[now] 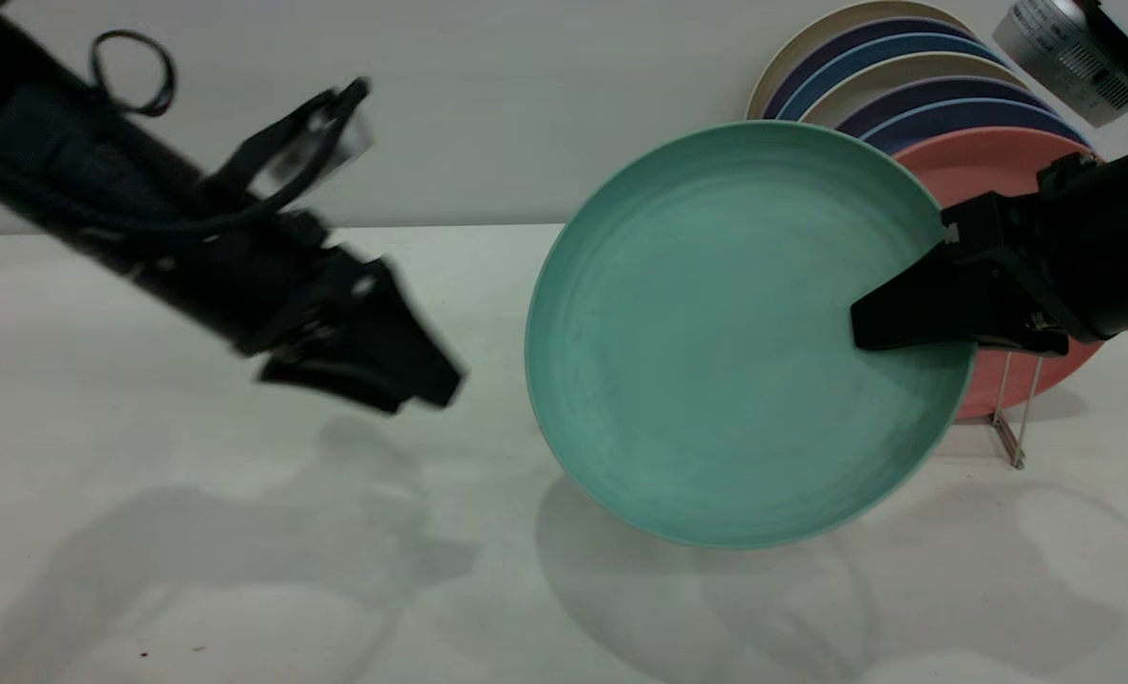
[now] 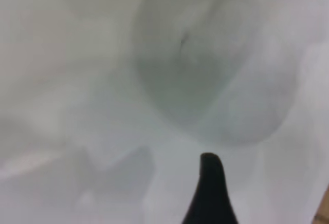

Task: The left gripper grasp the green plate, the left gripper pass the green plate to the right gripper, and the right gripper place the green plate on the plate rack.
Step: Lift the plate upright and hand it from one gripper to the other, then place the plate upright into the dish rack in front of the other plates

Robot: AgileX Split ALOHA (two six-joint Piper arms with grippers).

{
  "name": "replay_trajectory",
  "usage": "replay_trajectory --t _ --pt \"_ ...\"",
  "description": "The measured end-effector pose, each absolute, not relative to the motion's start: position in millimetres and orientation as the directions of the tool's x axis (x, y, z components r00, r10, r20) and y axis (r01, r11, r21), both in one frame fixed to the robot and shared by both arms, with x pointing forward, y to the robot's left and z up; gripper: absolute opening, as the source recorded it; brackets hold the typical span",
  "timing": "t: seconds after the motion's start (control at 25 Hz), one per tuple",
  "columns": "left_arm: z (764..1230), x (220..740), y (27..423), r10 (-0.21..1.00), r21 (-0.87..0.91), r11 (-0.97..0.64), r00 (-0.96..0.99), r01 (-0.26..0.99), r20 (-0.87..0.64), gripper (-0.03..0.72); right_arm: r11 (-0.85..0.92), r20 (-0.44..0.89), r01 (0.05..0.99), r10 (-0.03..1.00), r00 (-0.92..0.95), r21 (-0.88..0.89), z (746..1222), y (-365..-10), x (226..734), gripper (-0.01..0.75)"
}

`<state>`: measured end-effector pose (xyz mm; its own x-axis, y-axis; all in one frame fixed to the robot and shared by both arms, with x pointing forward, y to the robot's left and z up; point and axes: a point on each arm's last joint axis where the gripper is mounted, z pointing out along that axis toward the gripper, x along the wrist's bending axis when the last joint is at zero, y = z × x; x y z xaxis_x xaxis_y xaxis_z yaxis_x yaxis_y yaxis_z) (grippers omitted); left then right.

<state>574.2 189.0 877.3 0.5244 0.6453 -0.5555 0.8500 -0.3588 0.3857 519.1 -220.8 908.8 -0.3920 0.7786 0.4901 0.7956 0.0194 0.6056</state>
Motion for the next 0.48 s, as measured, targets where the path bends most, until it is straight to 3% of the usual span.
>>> replay_trajectory --t 0.24,0.48 --pt "867 571 239 0.764 0.205 -0.391 0.441 0.897 -0.472 0.587 0.162 0.378 0.757 0.789 -0.485 0.633 911 -223 525 0.091" --pt "865 572 269 0.861 0.079 -0.310 0.315 0.947 -0.399 0.585 0.418 0.212 0.648 0.713 -0.668 0.637 927 -223 541 0.091"
